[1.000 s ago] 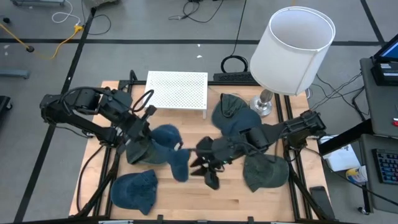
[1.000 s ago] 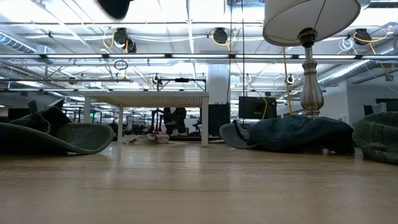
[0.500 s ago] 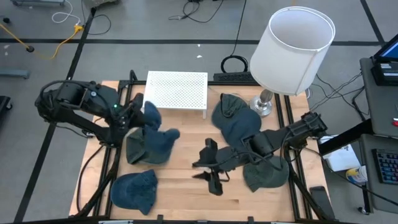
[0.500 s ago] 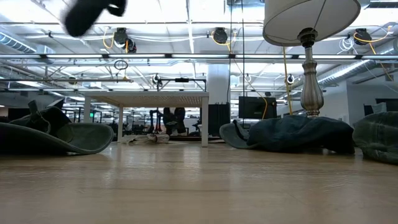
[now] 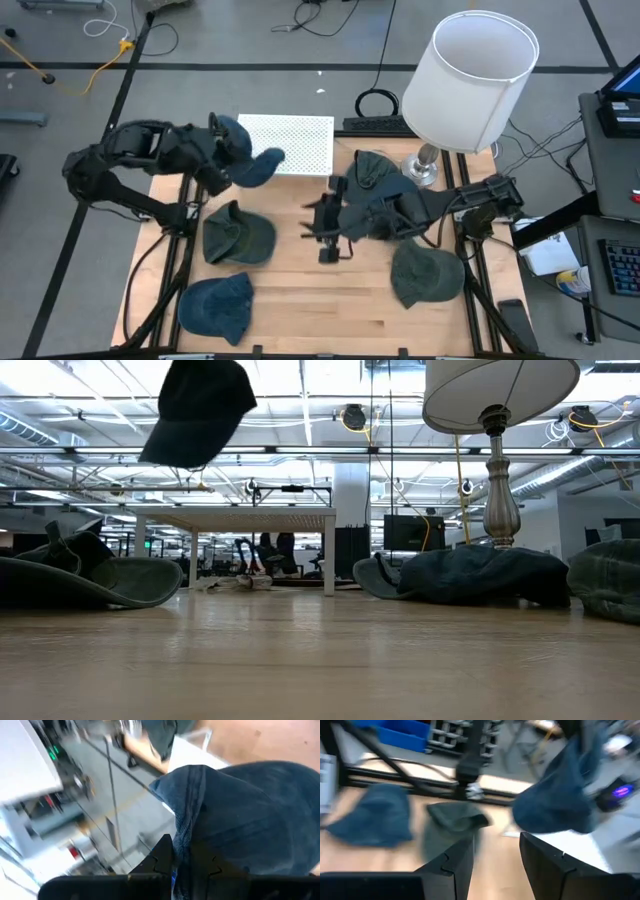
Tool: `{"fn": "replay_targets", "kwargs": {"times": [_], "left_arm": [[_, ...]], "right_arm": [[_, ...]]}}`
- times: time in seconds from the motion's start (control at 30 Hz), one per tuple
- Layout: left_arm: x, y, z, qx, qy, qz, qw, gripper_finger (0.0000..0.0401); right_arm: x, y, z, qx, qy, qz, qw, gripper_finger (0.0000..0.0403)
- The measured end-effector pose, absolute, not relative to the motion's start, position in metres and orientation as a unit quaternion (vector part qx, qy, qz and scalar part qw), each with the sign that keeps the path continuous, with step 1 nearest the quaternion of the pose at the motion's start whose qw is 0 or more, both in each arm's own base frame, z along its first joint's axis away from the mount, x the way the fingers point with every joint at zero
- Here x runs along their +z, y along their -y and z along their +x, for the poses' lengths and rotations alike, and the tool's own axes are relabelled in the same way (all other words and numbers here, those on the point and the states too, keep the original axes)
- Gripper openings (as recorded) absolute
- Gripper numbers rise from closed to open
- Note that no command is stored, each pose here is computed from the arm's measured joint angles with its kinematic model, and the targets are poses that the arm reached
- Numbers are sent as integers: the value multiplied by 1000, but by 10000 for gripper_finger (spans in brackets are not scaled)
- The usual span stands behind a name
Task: Pick & Place hat
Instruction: Put the bottom right blue cap on the shelf
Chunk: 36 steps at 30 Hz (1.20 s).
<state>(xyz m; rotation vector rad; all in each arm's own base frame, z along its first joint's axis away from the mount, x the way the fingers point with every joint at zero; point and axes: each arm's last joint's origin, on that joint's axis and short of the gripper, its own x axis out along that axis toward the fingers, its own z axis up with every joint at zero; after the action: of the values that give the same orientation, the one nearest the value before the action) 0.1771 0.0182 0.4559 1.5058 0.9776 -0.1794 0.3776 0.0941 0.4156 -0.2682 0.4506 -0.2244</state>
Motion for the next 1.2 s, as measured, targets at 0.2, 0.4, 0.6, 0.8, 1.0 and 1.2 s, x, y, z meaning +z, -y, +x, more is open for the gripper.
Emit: {"fn": "replay_targets", "kwargs": {"times": [0.2,0.4,0.6,0.8,1.0,1.2], "left_arm": [[453,-51,183,26,-480,544,688,25],[452,-84,194,205,-487,388,755,25],[440,-114,207,324,-475,230,785,25],[430,-141,224,428,-414,89,798,25],[426,-159,234,468,-305,-89,825,25],[430,-175,230,481,-215,-213,823,25]], "right_arm": [[420,-59,385,-217,-208,-144,943,147],[425,-34,383,-313,-202,-149,916,146],[439,-22,369,-422,-174,-134,880,146],[457,-18,355,-438,-136,-108,882,146],[466,-17,349,-438,-118,-98,886,146],[474,-29,340,-424,-99,-88,896,146]]}}
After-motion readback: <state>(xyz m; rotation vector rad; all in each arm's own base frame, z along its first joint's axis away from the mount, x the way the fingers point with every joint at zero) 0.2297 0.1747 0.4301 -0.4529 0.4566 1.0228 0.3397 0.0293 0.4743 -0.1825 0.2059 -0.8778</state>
